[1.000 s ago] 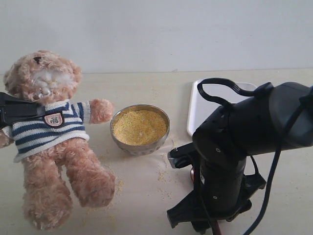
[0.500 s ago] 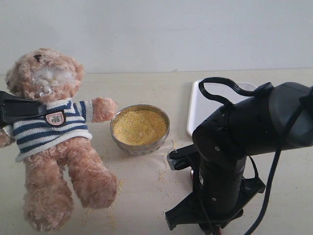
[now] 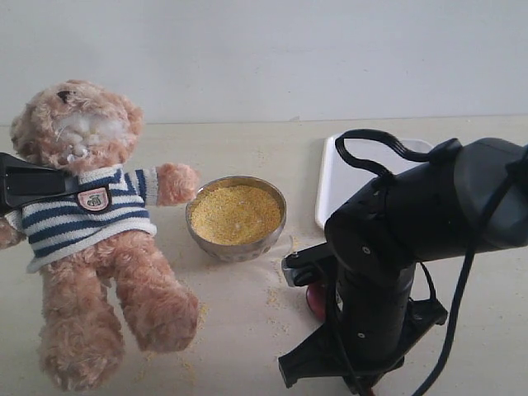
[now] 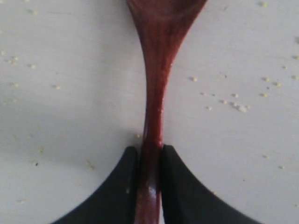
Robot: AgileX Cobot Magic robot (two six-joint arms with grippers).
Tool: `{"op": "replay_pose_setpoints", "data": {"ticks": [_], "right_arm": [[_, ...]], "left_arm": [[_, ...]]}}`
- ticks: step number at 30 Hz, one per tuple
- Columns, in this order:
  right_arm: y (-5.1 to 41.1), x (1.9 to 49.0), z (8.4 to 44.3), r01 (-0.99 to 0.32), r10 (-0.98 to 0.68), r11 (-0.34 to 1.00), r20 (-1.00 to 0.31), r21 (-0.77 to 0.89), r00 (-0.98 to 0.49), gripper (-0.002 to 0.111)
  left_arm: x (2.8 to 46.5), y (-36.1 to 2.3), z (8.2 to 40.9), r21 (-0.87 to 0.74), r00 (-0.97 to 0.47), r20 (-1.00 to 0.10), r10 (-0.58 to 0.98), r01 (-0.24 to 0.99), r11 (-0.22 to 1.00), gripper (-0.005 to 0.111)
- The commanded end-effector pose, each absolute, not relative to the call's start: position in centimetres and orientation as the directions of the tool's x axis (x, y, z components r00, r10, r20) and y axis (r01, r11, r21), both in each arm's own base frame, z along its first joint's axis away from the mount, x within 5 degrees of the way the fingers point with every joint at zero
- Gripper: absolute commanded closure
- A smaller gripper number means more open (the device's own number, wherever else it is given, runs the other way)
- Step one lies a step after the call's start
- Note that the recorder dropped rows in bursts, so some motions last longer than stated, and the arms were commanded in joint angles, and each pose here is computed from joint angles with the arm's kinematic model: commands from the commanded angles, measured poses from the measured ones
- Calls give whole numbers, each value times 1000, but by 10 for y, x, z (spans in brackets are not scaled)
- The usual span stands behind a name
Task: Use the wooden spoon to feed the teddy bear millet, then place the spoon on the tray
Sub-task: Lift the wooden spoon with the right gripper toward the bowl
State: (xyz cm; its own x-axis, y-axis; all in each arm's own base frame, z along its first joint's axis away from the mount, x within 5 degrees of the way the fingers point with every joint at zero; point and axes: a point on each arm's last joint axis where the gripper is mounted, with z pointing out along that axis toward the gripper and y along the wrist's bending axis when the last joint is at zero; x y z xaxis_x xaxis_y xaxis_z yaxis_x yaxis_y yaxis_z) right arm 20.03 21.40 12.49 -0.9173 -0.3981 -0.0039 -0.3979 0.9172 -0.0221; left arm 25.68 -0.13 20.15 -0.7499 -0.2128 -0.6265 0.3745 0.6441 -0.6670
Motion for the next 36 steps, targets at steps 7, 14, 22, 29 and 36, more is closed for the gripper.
{"op": "replay_pose_setpoints", "data": {"ticks": [7,14,22,29,36], "right_arm": [[204,203,173,-487,-486,873,-165,-39,-858,108],[185,197,173,-585,-590,807,-131,-77,-797,108],[154,201,206,-685,-716,696,-137,-213,-684,108],[120,231,254,-686,-737,661,-89,-305,-670,108],[141,271,309,-700,-782,614,-165,-364,-601,108]], "left_arm": [[258,-2,206,-687,-740,-628,-241,381,618,102],[258,-2,206,-687,-740,-628,-241,381,618,102],[259,-1,205,-682,-739,-628,-242,374,629,102],[264,9,197,-692,-762,-552,-338,193,696,102],[265,11,195,-707,-768,-513,-383,127,695,102]]}}
